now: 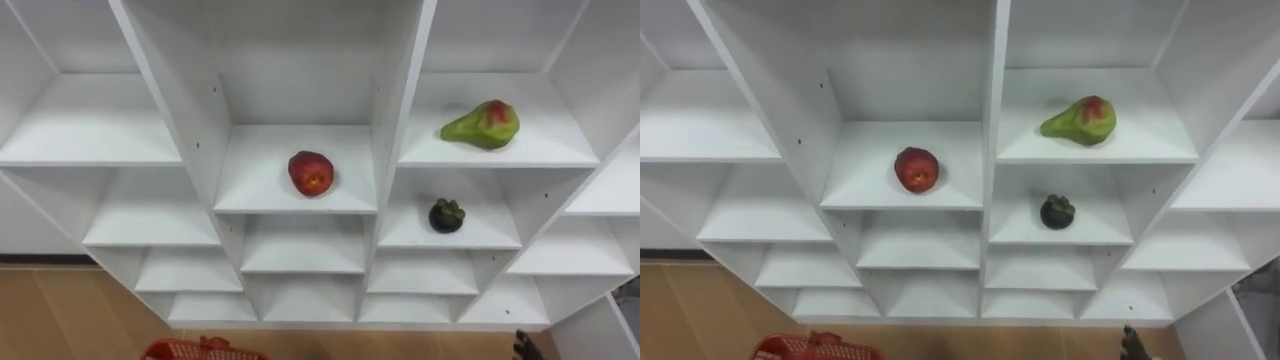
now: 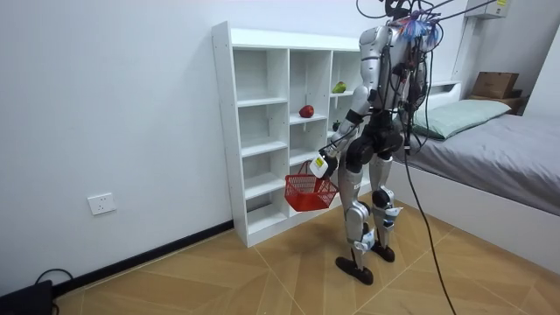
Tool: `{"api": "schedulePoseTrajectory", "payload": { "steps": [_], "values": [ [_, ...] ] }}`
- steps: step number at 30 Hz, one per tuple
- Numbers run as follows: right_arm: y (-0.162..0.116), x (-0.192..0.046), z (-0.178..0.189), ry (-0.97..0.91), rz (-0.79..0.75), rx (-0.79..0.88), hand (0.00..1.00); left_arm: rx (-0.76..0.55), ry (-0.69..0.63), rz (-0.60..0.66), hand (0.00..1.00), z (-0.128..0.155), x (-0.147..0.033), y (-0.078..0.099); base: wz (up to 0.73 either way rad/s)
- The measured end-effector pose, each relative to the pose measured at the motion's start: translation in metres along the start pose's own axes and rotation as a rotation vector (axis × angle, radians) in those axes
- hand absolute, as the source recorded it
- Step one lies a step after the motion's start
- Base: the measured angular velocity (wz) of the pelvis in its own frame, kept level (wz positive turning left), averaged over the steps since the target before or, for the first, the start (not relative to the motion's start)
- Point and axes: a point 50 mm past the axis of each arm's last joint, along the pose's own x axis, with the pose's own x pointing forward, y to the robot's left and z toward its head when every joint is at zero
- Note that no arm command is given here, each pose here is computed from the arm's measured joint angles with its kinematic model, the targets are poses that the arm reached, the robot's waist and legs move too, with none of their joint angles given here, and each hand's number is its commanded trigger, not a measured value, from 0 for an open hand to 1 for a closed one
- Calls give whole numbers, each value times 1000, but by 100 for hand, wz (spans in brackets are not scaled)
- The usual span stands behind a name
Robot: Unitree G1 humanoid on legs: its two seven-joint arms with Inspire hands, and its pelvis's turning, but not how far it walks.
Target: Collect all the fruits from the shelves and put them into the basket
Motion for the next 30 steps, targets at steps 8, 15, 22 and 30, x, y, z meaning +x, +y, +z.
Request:
{"api": "schedulePoseTrajectory", "payload": {
  "steps": [8, 15, 22, 30],
  "values": [
    [6, -11, 49, -276, -33, -48, 0, 14, -27, 2, 100, -2, -4, -2, -3],
    [6, -22, 101, -525, -101, 51, 0, 14, -30, -15, 100, -2, -4, -6, 0],
    [8, -31, 131, -670, -124, 67, 0, 4, -24, -44, 100, -3, -4, -7, -2],
    [8, -43, 152, -799, -163, 34, 0, 6, -25, -55, 100, -1, -3, -6, 0]
  ]
}}
